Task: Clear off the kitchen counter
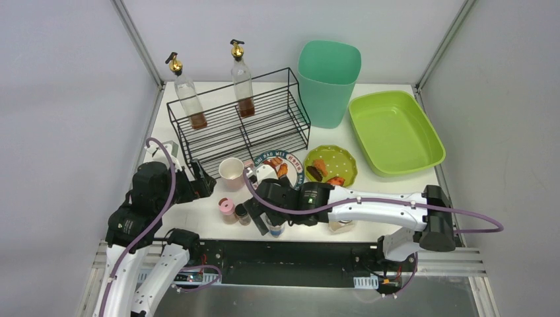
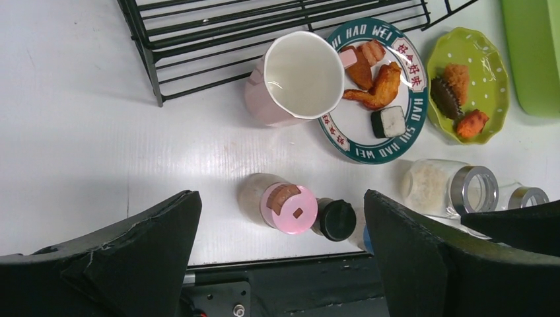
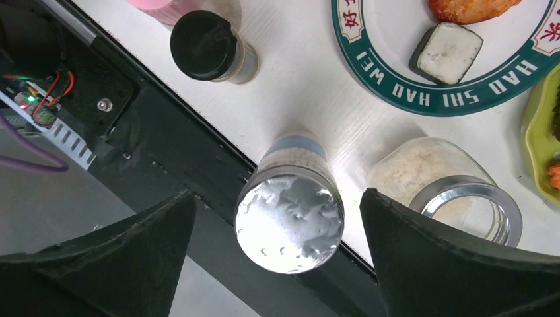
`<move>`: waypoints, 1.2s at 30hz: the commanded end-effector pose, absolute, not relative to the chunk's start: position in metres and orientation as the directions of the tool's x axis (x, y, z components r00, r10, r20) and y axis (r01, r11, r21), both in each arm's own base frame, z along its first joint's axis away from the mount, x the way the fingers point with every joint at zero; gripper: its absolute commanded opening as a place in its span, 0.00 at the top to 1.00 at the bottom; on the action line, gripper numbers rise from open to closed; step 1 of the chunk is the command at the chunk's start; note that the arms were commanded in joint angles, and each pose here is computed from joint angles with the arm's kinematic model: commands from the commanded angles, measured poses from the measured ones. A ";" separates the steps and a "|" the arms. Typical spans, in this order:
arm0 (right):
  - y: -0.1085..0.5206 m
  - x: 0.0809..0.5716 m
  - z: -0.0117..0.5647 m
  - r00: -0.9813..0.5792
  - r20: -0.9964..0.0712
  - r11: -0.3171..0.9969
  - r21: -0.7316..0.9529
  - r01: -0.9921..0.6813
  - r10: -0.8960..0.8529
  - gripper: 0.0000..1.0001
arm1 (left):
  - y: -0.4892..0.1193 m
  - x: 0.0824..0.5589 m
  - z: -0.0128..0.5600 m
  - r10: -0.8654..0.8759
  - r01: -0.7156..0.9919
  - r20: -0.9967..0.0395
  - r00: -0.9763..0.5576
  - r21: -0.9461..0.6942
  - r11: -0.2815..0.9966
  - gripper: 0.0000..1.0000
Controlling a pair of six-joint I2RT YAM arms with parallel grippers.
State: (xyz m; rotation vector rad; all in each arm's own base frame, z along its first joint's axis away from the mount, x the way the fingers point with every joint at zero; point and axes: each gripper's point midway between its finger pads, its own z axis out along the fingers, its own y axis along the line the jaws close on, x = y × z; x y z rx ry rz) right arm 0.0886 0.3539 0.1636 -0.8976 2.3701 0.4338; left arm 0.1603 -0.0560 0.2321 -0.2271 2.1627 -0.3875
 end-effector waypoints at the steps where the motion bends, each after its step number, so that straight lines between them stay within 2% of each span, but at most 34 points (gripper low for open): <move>1: 0.354 0.095 0.172 -0.600 -0.622 0.751 0.027 -0.659 -0.503 0.01 | -0.053 0.170 0.230 -0.341 -0.055 -0.769 -0.541 -0.372 0.927 0.01; 7: 0.343 0.096 0.162 -0.607 -0.609 0.778 -0.027 -0.628 -0.511 0.02 | -0.056 0.175 0.227 -0.344 -0.038 -0.776 -0.528 -0.383 0.923 0.01; 14: 0.338 0.088 0.155 -0.611 -0.603 0.783 -0.037 -0.621 -0.513 0.07 | -0.054 0.176 0.221 -0.348 -0.040 -0.785 -0.512 -0.383 0.923 0.01; 20: 0.344 0.084 0.150 -0.628 -0.620 0.791 0.021 -0.612 -0.470 0.12 | -0.055 0.177 0.218 -0.345 -0.041 -0.782 -0.519 -0.380 0.924 0.01; 25: 0.346 0.087 0.151 -0.616 -0.670 0.803 0.050 -0.594 -0.414 0.18 | -0.055 0.179 0.216 -0.342 -0.041 -0.779 -0.526 -0.378 0.925 0.01; 36: 0.357 0.090 0.149 -0.523 -0.791 0.801 0.071 -0.595 -0.319 0.19 | -0.057 0.179 0.216 -0.338 -0.034 -0.777 -0.531 -0.379 0.925 0.01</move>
